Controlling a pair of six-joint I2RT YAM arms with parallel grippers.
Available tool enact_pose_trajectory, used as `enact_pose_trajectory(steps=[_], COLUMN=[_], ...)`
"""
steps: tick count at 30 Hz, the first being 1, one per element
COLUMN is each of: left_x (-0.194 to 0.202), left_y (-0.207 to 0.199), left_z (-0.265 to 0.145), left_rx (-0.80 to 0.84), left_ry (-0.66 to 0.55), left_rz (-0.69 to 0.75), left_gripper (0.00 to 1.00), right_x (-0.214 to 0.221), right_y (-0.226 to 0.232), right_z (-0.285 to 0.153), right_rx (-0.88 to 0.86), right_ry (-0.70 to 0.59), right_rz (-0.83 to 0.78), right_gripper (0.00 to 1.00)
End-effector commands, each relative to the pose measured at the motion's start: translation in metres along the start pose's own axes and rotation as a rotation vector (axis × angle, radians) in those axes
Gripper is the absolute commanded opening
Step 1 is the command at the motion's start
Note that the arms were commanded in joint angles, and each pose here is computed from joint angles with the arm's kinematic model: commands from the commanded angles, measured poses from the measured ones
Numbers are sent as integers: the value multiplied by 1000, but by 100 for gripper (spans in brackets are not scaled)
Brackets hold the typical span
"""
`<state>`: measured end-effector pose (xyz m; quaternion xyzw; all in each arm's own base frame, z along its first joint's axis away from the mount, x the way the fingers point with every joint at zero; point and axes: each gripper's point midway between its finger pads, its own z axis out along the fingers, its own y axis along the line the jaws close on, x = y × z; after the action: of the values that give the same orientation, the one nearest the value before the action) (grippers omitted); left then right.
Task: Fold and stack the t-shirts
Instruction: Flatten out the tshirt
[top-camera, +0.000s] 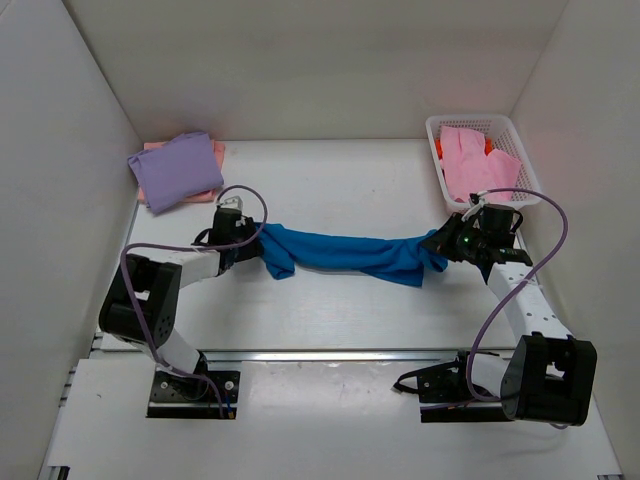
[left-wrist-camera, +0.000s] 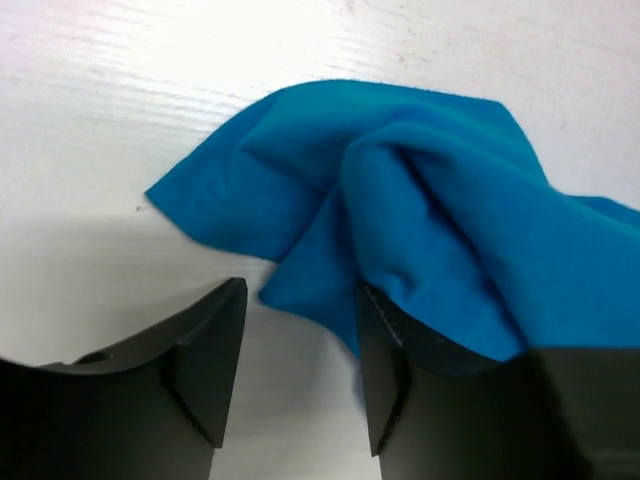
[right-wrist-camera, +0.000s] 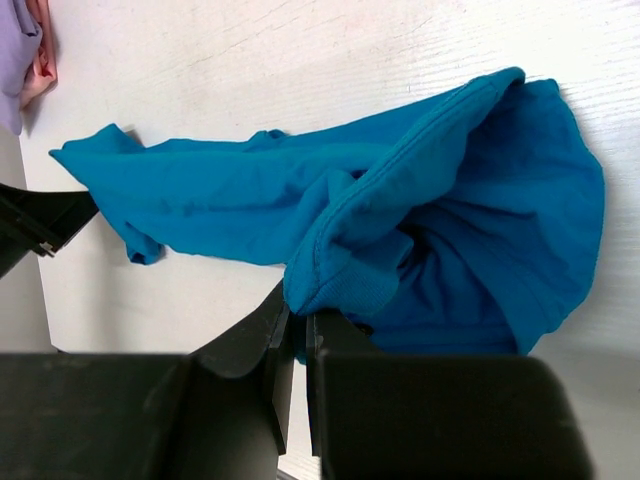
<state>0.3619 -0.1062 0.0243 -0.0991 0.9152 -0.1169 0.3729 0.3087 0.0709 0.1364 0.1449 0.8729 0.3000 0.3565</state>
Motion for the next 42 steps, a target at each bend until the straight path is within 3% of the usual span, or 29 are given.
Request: enact_pose_trajectory(steps=[1,3,5,6,10,12,15,18,21,25,30,40,42], left_x=[-5,-6,-5,-8,-19,-52,-158,-228,-266,-276,-276,-265,-269], left_y=[-15,-16,-13,-13,-24,-43,-79,-87,-82,-74,-57,-39,-43], left_z=[3,4,1,-1,-20,-45,-139,-231,-303,-375,-443,-496,-478], left_rx=[42,41,41,44,93,136,245,309,285,278,239,203,170], left_ry=[28,24,17,7,24,-46,-357,-592,-751,-943,-1113,-1222,-1185], left_rz=[6,6,-1,-13,-25,-17,-44,-70,-47,-74,-106,-125,-95], left_gripper=[53,38,9,0,0,0,0,0,0,0,0,0,0], right_x=[-10,-11,-9,-10,-12,-13,-49,-87,-119,-133,-131,-134,-135], right_y=[13,12,10,11,13,12,32,50,70,100,123,166,173], right_z=[-1,-3,-3,-4,-4,-4,-23,-60,-106,-166,-191,-258,-259], right_rx=[-39,-38,-32,-38,-40,-38,-50,-47,-64,-104,-88,-98,-112], right_ry=[-29,-35,-33,-35,-39,-28,-87,-245,-422,-647,-692,-886,-882], right_rz=[-23,-27,-18,-23,-29,-30,-88,-124,-155,-228,-296,-366,-386], right_gripper=[0,0,0,0,0,0,0,0,0,0,0,0,0])
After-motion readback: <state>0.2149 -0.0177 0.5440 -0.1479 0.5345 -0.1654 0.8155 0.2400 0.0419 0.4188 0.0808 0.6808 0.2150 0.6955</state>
